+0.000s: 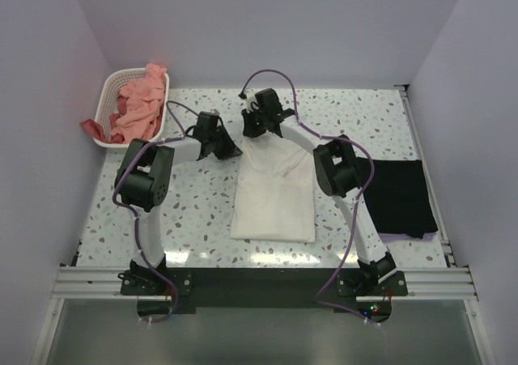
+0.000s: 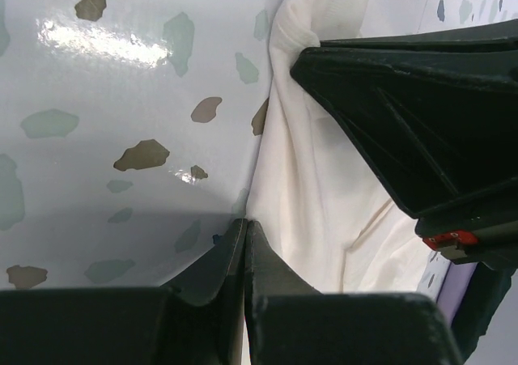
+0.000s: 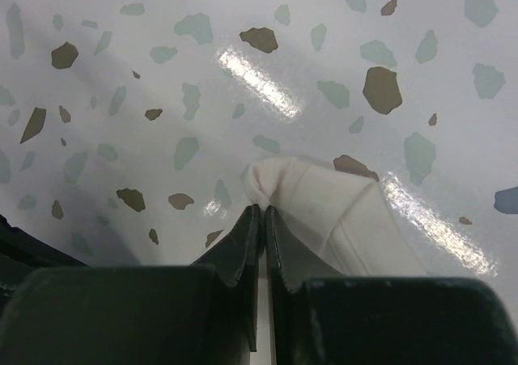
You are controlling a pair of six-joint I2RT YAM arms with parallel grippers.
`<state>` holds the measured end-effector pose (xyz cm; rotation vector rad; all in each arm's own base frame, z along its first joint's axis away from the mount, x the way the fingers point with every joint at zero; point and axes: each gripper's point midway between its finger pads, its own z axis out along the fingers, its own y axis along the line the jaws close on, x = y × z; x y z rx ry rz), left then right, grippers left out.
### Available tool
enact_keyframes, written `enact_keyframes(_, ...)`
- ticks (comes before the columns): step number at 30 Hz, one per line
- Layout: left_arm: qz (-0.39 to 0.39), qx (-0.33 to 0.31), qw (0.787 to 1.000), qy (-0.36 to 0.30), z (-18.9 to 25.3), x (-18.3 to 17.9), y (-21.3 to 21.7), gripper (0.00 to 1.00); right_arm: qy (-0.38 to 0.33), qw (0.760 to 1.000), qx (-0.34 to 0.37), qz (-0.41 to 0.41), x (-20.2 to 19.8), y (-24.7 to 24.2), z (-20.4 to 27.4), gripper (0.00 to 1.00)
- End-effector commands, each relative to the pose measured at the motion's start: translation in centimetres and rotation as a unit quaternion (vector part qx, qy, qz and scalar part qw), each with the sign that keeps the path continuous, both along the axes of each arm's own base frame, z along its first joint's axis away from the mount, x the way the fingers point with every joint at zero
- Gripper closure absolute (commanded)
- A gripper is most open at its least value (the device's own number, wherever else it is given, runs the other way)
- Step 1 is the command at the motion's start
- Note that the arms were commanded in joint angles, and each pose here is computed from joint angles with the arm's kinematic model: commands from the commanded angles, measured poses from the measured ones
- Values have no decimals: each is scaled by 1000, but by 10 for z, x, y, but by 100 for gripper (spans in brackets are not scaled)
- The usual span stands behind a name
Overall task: Fold and stack the t-shirts
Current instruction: Fold the tshirt
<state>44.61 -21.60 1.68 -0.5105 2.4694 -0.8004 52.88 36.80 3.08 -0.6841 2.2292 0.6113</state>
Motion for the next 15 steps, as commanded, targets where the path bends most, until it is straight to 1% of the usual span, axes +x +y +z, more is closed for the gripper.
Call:
enact_keyframes(1, 18, 22, 999, 36, -27, -12, 15, 95, -56, 998, 5, -39, 16, -11, 59, 98)
enact_keyframes(6, 22, 24, 999, 39, -28, -14, 16, 96, -63, 996, 1, -63, 20, -22, 67, 99)
enact_keyframes(15, 24, 23, 998, 44, -32, -16, 16, 98, -59, 994, 2, -91, 23, -39, 67, 99)
